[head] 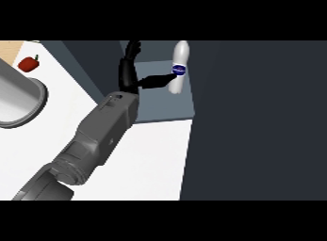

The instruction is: Pick up the bottled water, place it into the cabinet and close the cabinet

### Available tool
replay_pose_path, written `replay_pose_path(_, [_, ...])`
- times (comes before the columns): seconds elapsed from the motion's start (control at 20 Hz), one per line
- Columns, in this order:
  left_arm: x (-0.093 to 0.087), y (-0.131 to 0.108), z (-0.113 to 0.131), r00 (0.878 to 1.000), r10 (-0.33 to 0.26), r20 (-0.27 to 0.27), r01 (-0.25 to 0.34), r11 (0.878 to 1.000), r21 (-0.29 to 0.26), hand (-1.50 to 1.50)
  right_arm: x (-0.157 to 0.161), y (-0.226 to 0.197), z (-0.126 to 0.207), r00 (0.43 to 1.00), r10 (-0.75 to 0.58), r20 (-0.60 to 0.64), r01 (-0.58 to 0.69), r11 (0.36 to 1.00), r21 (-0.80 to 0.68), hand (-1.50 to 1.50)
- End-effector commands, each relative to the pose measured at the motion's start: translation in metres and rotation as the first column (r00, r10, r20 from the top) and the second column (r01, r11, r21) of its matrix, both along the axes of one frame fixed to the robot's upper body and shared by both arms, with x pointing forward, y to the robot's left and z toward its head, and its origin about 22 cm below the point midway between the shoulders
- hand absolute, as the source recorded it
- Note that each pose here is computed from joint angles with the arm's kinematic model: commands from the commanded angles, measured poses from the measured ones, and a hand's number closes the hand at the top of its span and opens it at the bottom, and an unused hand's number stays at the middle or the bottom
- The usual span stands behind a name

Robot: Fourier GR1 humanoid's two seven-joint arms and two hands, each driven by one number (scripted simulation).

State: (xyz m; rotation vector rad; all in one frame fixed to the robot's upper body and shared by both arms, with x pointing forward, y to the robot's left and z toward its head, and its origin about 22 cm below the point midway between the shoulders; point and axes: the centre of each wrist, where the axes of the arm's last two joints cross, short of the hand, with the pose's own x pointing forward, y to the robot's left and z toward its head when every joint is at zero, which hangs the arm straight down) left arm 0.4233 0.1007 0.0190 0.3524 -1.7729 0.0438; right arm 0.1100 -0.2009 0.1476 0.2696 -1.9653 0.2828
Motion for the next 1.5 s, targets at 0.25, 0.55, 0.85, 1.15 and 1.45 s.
replay_pose_path(0.25, [0.012,0.004,0.021,0.996,-0.088,0.028,0.087,0.996,0.024,-1.5,-0.005,-0.001,0.013,1.0,0.016,0.005,-0.016,0.999,0.046,-1.5])
replay_pose_path(0.55, [0.011,-0.02,0.035,0.953,-0.269,0.141,0.29,0.945,-0.153,-1.5,-0.003,-0.002,0.006,1.0,0.008,0.01,-0.009,0.999,0.031,-1.5])
replay_pose_path(0.85, [0.007,-0.022,0.034,0.913,-0.371,0.168,0.402,0.887,-0.226,-1.5,-0.001,-0.005,0.005,1.0,-0.025,0.019,0.025,0.999,0.032,-1.5])
replay_pose_path(1.15, [-0.016,-0.033,0.027,0.893,-0.401,0.205,0.448,0.841,-0.303,-1.5,-0.006,-0.004,0.022,0.999,-0.029,0.017,0.029,1.0,0.0,-1.5])
replay_pose_path(1.45, [-0.05,-0.028,0.012,0.893,-0.41,0.184,0.449,0.829,-0.333,1.5,-0.005,-0.009,0.011,1.0,-0.025,-0.003,0.025,1.0,-0.012,-1.5])
